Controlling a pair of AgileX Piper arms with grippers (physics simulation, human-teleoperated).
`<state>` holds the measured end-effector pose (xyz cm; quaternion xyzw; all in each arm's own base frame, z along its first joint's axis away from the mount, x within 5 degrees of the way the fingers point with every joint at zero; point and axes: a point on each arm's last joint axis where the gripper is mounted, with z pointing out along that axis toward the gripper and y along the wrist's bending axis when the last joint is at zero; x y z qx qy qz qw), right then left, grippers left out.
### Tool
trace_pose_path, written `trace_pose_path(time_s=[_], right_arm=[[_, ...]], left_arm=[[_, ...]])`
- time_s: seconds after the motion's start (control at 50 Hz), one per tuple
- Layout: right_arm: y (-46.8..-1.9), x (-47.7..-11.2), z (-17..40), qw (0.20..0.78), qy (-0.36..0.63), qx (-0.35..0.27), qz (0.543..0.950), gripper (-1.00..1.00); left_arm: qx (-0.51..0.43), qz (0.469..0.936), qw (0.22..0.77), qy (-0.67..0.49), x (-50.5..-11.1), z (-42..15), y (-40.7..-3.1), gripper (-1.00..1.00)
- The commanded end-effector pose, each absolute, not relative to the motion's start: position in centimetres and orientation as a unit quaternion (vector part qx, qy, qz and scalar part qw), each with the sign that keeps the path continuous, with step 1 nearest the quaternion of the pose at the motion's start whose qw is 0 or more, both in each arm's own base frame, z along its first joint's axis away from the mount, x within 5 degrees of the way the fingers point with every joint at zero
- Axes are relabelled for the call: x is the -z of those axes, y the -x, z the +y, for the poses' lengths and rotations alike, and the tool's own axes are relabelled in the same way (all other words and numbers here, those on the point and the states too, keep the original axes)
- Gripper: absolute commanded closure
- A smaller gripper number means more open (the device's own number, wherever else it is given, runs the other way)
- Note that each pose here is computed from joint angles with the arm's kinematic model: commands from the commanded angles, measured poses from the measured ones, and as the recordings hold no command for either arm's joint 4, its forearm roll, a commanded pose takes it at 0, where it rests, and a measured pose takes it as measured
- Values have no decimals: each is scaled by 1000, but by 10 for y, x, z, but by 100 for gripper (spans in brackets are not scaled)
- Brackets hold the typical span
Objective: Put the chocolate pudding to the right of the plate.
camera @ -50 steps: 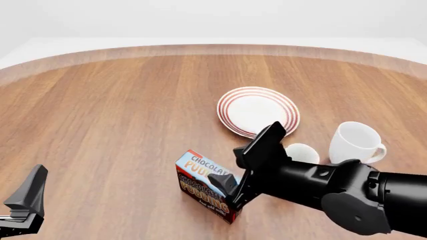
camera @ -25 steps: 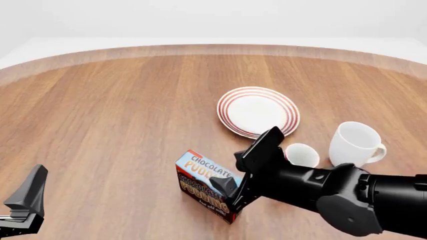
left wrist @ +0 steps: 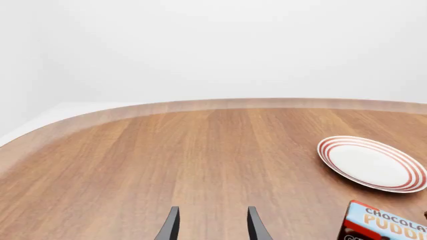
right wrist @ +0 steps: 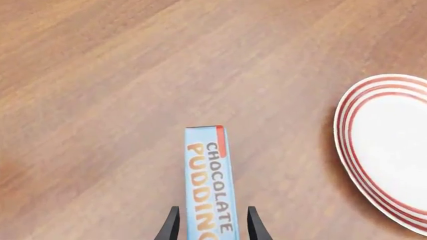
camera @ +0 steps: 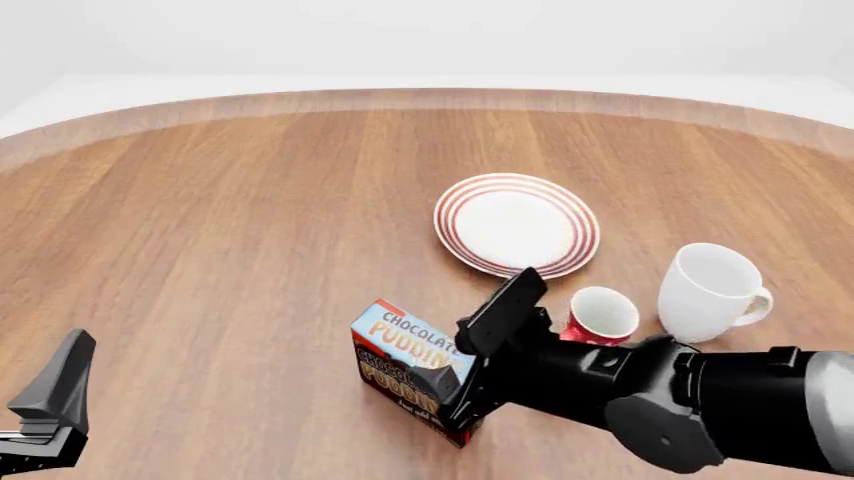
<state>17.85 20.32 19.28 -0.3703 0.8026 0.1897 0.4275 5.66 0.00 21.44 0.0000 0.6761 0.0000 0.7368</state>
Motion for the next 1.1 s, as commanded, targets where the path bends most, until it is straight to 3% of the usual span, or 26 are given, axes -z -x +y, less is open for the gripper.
trace_pose_path(time_s=[0.02, 0.16, 0.18, 0.6, 0.78, 1.1], right_arm=[[-179, -189, 207, 423, 372, -191, 804, -100], [-177, -186, 204, 422, 375, -189, 803, -100], [-177, -186, 203, 424, 373, -188, 804, 100], [-176, -188, 198, 427, 370, -187, 804, 100], [-174, -245, 181, 482, 387, -169, 768, 100], [-170, -316, 161, 539, 391, -147, 731, 100]], left_arm=[[0, 676, 737, 0, -214, 0, -57, -100], [0, 676, 737, 0, -214, 0, -57, -100], [0, 676, 737, 0, -214, 0, -57, -100], [0, 676, 737, 0, -214, 0, -57, -100], [0, 676, 737, 0, -214, 0, -57, -100], [0, 676, 737, 0, -214, 0, -57, -100]])
